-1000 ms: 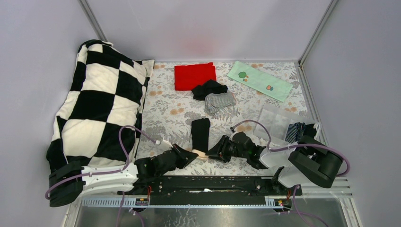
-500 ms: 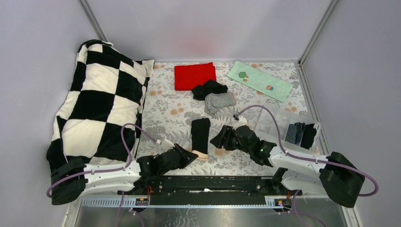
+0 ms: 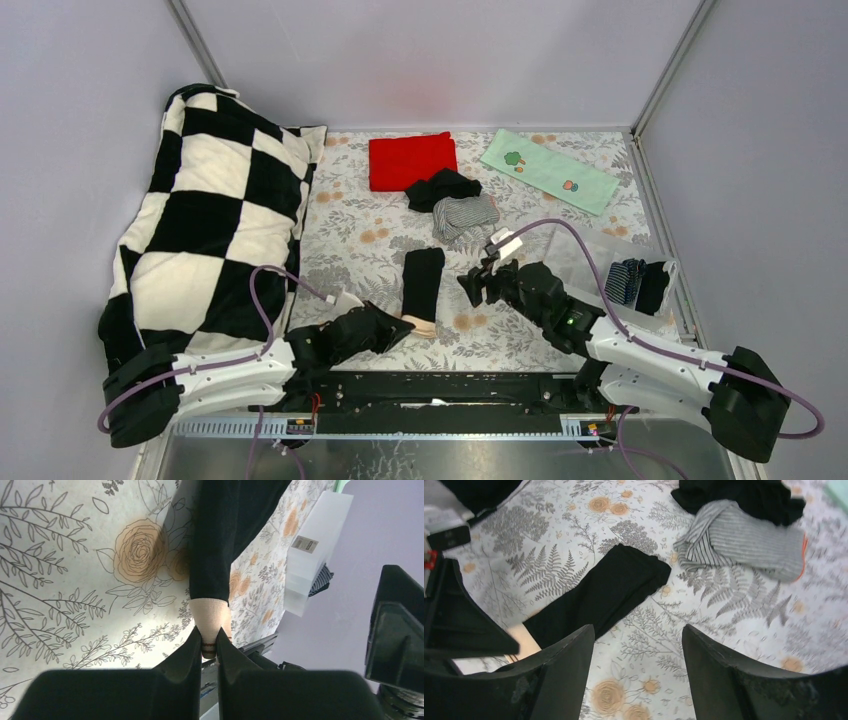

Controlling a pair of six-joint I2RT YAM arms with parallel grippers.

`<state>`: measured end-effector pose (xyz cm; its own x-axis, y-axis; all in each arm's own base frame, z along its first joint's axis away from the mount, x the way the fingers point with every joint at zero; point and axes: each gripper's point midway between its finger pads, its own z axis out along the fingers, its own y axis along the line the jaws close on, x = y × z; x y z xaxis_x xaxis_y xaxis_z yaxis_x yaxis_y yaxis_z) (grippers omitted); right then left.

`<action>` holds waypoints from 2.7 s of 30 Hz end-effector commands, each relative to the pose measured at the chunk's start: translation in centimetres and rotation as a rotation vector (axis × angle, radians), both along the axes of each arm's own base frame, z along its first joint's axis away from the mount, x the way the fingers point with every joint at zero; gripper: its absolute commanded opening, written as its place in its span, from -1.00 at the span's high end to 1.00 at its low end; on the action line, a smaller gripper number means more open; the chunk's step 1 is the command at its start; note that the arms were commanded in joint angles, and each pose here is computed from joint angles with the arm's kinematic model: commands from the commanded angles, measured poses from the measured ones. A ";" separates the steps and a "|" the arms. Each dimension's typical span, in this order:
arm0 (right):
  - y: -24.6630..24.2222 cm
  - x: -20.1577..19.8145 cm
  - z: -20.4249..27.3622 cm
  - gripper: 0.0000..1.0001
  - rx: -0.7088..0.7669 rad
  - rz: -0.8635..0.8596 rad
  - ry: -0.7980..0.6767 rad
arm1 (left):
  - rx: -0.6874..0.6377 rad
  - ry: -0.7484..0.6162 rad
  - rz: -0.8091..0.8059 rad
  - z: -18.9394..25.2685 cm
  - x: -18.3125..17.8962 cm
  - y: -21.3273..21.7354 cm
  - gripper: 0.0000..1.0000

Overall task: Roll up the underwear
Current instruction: Roll the underwear to the center of the board.

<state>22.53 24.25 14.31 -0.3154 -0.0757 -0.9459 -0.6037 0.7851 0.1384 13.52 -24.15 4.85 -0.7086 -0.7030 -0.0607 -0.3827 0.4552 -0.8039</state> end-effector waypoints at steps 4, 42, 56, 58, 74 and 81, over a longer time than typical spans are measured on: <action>1.7 -1.2 0.3 -0.41 -0.264 0.353 -0.318 | -0.039 0.067 0.036 0.4 0.2 0.6 1.00; 11.7 -8.9 -7.5 -0.45 -0.600 0.898 -0.834 | -0.083 0.154 0.073 0.8 0.5 1.2 1.00; 11.8 -7.4 -9.6 -0.31 -0.677 0.852 -0.877 | -0.081 0.158 0.067 0.7 0.4 1.4 1.00; 11.7 -7.2 -9.7 -0.25 -0.678 0.838 -0.876 | -0.081 0.160 0.068 0.6 0.4 1.4 1.00; 12.0 -7.6 -9.8 0.83 -0.581 0.799 -0.774 | -0.072 0.163 0.075 0.3 0.3 2.0 0.73; 11.8 -8.5 -10.4 0.95 -0.542 0.820 -0.630 | -0.050 0.119 0.105 1.2 0.8 3.0 -0.41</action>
<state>14.67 35.26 2.42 0.5871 -0.5187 -0.6215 -0.7499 -0.0593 -0.6589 13.80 -22.10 5.51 -0.6542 -0.7501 0.0968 -0.5253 0.3586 -0.7716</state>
